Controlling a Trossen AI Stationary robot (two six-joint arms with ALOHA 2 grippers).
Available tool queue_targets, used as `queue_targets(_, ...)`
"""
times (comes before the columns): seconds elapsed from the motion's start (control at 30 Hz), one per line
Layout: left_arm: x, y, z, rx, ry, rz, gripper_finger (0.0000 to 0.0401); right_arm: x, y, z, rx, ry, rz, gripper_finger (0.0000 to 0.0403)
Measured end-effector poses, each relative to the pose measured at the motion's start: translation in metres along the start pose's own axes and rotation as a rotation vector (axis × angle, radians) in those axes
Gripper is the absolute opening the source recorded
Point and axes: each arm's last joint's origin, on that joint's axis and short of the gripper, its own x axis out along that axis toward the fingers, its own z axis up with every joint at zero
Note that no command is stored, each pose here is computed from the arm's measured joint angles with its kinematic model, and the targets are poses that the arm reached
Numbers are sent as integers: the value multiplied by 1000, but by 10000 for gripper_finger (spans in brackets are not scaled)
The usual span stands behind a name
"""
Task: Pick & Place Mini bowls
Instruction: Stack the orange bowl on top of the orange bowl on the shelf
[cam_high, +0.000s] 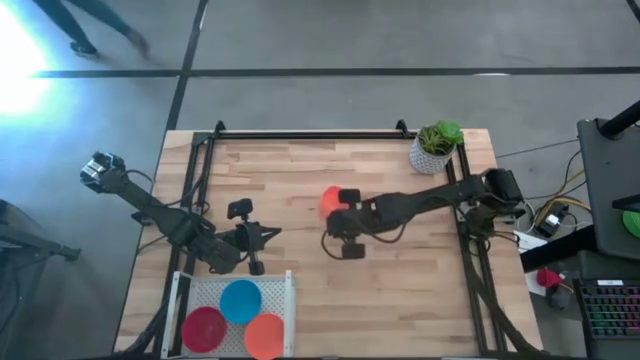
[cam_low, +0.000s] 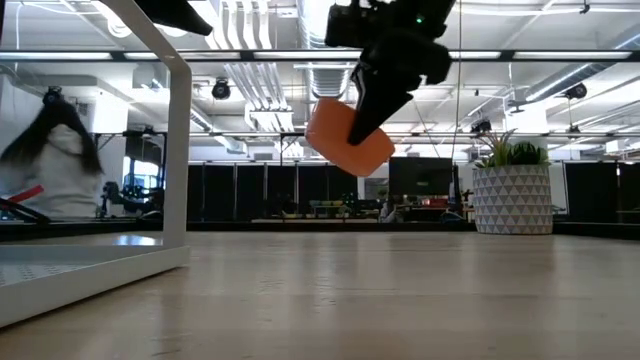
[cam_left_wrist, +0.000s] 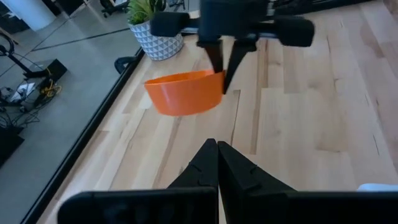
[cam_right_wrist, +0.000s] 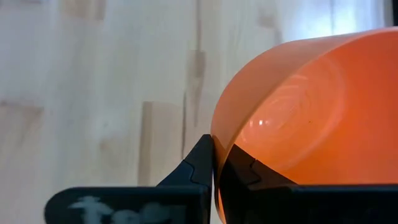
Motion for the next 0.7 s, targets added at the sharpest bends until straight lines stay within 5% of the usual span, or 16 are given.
queue_targets(0.27, 0, 0, 0, -19, -1, 0, 0, 14, -6, 3, 31, -122, -9, 8)
queue_targets(0.7, 0, 0, 0, -21, -3, 0, 0, 45, -19, 7, 41, -128, -1, 8)
